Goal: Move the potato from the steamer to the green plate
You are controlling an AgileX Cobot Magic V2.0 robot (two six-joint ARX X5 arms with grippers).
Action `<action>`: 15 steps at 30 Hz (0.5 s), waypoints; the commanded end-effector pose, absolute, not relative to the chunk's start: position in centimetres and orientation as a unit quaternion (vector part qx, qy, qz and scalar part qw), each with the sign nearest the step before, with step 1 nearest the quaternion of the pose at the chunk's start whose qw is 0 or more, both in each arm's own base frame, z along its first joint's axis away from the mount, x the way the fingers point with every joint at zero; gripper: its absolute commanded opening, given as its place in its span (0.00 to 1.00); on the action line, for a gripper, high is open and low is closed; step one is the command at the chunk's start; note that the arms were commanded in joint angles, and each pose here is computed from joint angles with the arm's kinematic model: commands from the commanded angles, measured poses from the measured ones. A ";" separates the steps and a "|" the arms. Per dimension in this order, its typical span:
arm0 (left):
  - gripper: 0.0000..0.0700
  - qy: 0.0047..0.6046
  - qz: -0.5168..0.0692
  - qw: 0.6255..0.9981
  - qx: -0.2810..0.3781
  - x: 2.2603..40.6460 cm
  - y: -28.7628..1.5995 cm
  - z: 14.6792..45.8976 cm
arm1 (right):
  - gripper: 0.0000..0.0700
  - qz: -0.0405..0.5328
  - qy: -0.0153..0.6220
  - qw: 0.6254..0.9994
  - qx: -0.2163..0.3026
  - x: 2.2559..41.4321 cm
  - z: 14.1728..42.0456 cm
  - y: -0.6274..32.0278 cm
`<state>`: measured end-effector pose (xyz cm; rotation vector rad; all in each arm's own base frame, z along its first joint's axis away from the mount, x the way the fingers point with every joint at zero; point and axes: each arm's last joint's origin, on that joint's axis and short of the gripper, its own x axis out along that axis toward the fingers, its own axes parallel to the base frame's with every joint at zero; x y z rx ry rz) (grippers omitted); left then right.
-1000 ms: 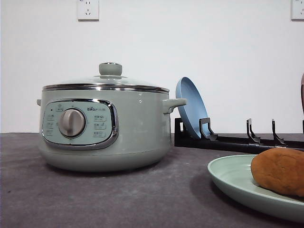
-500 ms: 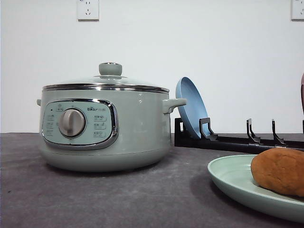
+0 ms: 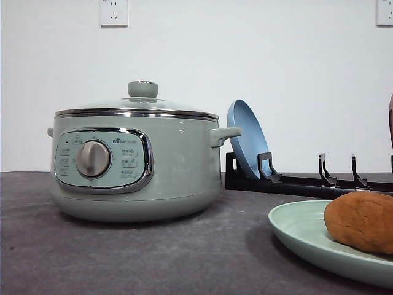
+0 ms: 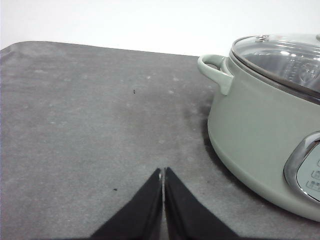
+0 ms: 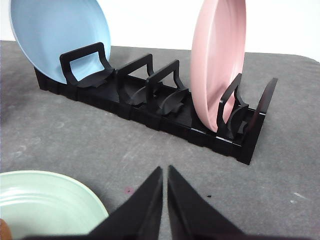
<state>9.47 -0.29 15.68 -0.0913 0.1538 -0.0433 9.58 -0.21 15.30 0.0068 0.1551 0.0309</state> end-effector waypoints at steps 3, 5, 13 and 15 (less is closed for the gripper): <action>0.00 0.090 -0.020 0.995 -0.040 9.6 -0.3 14.9 | 0.01 0.014 0.073 0.997 0.008 9.6 15.3 -0.2; 0.00 0.090 -0.020 0.995 -0.040 9.6 -0.3 14.9 | 0.01 0.014 0.073 0.997 0.008 9.6 15.3 -0.2; 0.00 0.090 -0.020 0.995 -0.040 9.6 -0.3 14.9 | 0.01 0.014 0.073 0.997 0.008 9.6 15.3 -0.2; 0.00 0.090 -0.020 0.995 -0.040 9.6 -0.3 14.9 | 0.01 0.014 0.073 0.997 0.008 9.6 15.3 -0.2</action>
